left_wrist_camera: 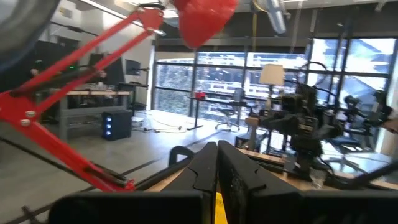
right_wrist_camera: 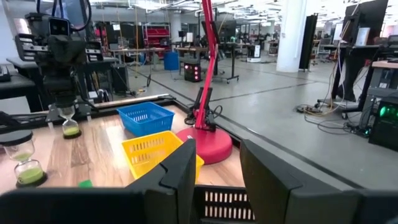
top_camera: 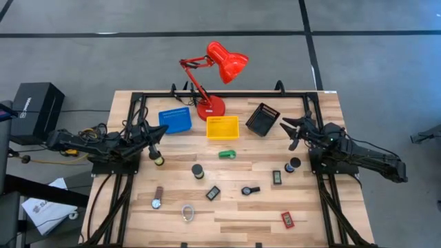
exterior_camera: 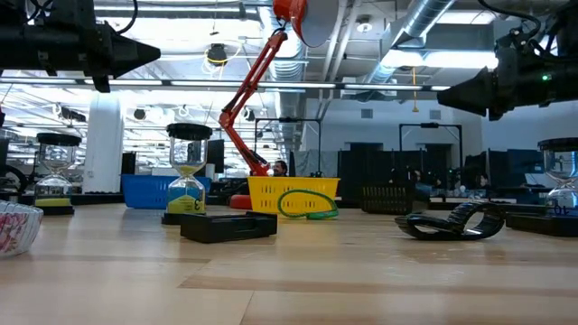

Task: Pick & Place Office items
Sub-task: Put the top light green hourglass into the blue bin, then put the green wrist watch into the yellow bin

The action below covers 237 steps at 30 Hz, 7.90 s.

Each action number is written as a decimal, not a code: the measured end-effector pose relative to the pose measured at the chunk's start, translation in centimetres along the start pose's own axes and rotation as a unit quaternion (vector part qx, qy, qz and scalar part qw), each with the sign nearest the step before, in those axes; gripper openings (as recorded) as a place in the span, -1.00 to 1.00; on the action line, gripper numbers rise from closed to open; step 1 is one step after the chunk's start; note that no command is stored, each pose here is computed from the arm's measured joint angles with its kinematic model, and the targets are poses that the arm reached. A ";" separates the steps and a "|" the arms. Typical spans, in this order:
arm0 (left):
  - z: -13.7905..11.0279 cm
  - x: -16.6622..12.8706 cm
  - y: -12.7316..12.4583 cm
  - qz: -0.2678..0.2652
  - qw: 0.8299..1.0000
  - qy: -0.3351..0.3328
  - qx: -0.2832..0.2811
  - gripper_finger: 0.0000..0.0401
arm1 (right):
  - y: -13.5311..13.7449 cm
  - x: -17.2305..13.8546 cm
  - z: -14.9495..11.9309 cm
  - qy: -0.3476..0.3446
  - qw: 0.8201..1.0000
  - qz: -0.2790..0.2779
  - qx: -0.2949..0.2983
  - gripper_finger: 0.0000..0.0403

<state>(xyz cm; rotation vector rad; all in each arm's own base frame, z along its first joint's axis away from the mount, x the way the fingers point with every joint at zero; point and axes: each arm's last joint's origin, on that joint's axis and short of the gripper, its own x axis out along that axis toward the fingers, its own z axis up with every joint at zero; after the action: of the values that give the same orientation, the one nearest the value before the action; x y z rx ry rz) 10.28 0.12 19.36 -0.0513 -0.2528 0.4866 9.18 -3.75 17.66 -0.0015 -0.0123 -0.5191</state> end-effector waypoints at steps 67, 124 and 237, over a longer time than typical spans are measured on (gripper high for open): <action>-0.2 3.4 -2.5 0.174 0.674 0.717 -0.025 0.26 | -0.2 -0.3 2.7 -0.139 0.989 0.006 -0.045 -0.36; 1.6 4.7 -3.2 0.141 0.699 0.700 -0.025 0.07 | -0.1 -0.3 2.4 -0.123 0.991 0.006 -0.048 -0.36; 7.8 12.0 -5.0 -0.086 0.886 0.455 0.024 -0.13 | -0.1 -0.3 2.4 -0.127 0.992 0.010 -0.020 -0.36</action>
<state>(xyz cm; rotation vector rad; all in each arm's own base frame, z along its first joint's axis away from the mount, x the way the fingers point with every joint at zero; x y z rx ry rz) 20.85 1.25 30.20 -0.2001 0.6776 0.2486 8.85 -3.73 20.09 -0.1060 -0.2502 -0.4959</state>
